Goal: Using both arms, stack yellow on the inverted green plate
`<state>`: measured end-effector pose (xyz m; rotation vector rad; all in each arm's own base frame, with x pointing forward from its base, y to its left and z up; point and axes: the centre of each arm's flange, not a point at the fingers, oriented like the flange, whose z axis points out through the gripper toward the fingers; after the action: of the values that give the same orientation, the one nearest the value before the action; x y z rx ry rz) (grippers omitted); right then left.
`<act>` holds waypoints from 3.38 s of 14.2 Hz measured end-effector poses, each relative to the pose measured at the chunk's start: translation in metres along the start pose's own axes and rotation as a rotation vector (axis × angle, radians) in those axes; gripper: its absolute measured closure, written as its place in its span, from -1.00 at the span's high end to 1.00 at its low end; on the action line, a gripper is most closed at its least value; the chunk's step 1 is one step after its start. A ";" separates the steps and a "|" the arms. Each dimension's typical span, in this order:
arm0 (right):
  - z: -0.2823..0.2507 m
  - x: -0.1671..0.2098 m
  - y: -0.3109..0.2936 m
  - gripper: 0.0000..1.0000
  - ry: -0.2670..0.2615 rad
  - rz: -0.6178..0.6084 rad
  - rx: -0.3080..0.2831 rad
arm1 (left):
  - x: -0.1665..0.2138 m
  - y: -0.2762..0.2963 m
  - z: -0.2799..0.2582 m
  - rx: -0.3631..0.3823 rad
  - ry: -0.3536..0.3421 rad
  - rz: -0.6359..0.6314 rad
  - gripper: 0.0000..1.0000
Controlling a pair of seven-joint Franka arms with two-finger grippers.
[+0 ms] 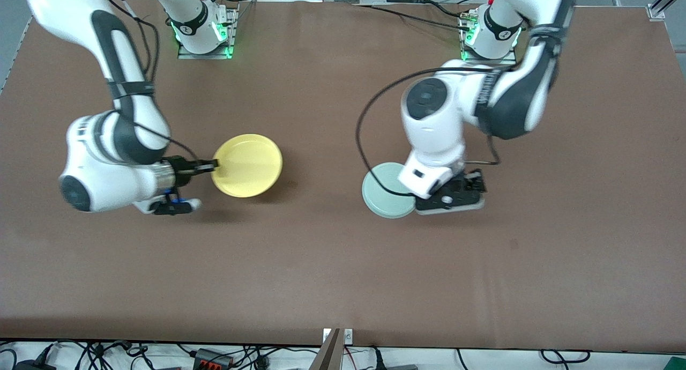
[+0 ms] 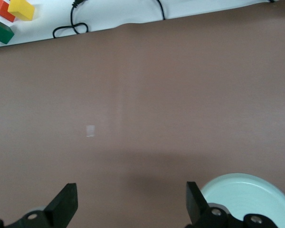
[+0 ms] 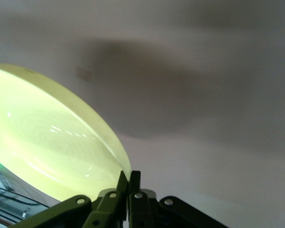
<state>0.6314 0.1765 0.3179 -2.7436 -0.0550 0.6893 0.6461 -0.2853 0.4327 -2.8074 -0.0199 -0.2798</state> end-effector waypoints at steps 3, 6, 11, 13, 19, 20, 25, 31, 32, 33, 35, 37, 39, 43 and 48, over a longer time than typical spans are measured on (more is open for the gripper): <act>0.032 0.010 -0.081 -0.95 0.030 0.068 0.012 | 0.020 -0.076 0.001 -0.083 -0.075 0.064 1.00; 0.070 0.020 -0.138 -0.95 0.090 0.144 0.088 | 0.025 -0.138 -0.003 -0.174 -0.150 0.080 1.00; 0.131 0.015 -0.226 -0.95 0.154 0.270 0.149 | 0.011 -0.218 -0.030 -0.226 -0.231 0.133 1.00; 0.157 0.016 -0.251 -0.95 0.181 0.308 0.156 | 0.000 -0.242 -0.037 -0.243 -0.241 0.137 1.00; 0.214 0.019 -0.283 -0.95 0.220 0.338 0.191 | -0.045 -0.266 -0.071 -0.361 -0.183 0.154 1.00; 0.218 0.019 -0.283 -0.95 0.216 0.344 0.199 | -0.050 -0.272 -0.076 -0.360 -0.170 0.152 1.00; 0.225 0.027 -0.284 -0.95 0.201 0.365 0.234 | -0.068 -0.302 -0.077 -0.349 -0.155 0.109 1.00; 0.232 0.032 -0.281 -0.95 0.186 0.387 0.249 | -0.068 -0.303 -0.073 -0.299 -0.151 0.130 1.00; 0.232 0.032 -0.281 -0.95 0.184 0.391 0.251 | -0.067 -0.304 -0.070 -0.299 -0.154 0.128 1.00; 0.233 0.032 -0.281 -0.95 0.181 0.395 0.255 | -0.066 -0.303 -0.068 -0.301 -0.155 0.126 1.00; 0.233 0.032 -0.282 -0.95 0.179 0.398 0.257 | -0.065 -0.303 -0.068 -0.308 -0.154 0.124 1.00; 0.235 0.032 -0.280 -0.95 0.177 0.400 0.254 | -0.064 -0.303 -0.067 -0.309 -0.154 0.124 1.00; 0.238 0.033 -0.278 -0.95 0.174 0.403 0.251 | -0.063 -0.302 -0.067 -0.310 -0.154 0.123 1.00; 0.245 0.035 -0.274 -0.83 0.167 0.412 0.242 | -0.063 -0.302 -0.066 -0.311 -0.156 0.123 1.00; 0.203 0.029 -0.283 0.09 0.194 0.389 0.269 | -0.063 -0.302 -0.066 -0.311 -0.156 0.124 1.00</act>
<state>0.5732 0.5073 0.2224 -2.5619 0.5840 0.4764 0.5582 -0.0184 0.5760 -3.1158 0.1756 -0.0349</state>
